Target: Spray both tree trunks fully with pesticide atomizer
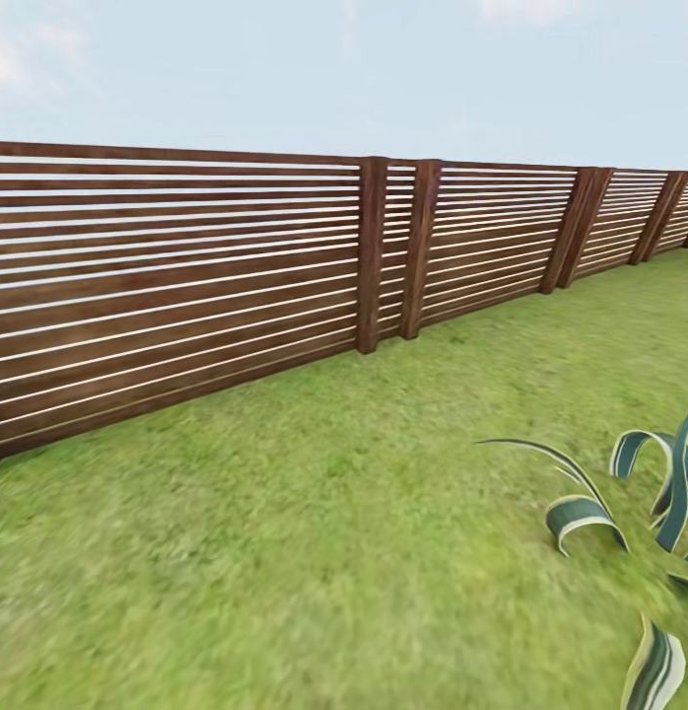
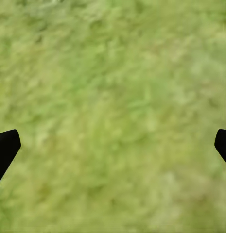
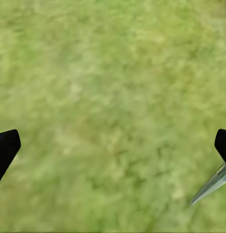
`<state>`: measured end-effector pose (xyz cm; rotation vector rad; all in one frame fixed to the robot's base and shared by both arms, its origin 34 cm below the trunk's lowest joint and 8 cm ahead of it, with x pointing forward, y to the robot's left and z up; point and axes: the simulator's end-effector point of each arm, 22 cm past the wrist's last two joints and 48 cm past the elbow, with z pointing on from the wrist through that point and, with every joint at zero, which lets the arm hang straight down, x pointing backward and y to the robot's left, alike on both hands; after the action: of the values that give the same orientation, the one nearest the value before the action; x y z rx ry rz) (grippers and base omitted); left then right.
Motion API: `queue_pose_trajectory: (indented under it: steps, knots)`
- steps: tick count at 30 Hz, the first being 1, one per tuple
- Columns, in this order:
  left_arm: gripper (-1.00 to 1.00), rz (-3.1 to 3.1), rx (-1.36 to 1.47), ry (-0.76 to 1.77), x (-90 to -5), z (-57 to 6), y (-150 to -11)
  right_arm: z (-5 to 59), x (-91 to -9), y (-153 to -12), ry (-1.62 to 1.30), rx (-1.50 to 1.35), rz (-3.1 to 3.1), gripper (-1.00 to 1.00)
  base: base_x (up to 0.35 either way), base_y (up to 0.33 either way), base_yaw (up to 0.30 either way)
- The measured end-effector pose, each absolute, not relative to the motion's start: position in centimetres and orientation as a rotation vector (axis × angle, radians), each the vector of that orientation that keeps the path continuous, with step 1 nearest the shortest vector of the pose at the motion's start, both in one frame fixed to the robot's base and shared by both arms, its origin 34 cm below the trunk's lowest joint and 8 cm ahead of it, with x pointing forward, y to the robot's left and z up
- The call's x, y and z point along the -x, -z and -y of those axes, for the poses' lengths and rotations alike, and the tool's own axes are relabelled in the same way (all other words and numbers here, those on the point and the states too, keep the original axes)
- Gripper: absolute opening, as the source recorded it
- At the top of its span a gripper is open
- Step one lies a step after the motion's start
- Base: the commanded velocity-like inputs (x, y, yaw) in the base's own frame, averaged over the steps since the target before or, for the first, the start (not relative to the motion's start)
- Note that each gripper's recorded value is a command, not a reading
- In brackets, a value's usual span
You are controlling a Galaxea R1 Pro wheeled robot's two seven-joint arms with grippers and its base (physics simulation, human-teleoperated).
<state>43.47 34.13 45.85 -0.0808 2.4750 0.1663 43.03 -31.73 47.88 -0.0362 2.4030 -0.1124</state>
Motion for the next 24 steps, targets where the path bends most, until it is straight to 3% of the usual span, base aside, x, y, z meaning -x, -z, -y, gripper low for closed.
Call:
queue_pose_trajectory:
  steps: [7,24]
  knots:
    - [1.00,-2.475,0.081,-0.166,-43.47,-34.12,-45.85,31.73,-43.02,-47.88,0.112,0.036,-2.403,1.00,0.334,0.142,-0.101]
    - [1.00,-2.475,0.081,-0.166,-43.46,-34.13,-45.85,31.73,-43.02,-47.88,0.112,0.036,-2.403,1.00,0.334,0.141,-0.286]
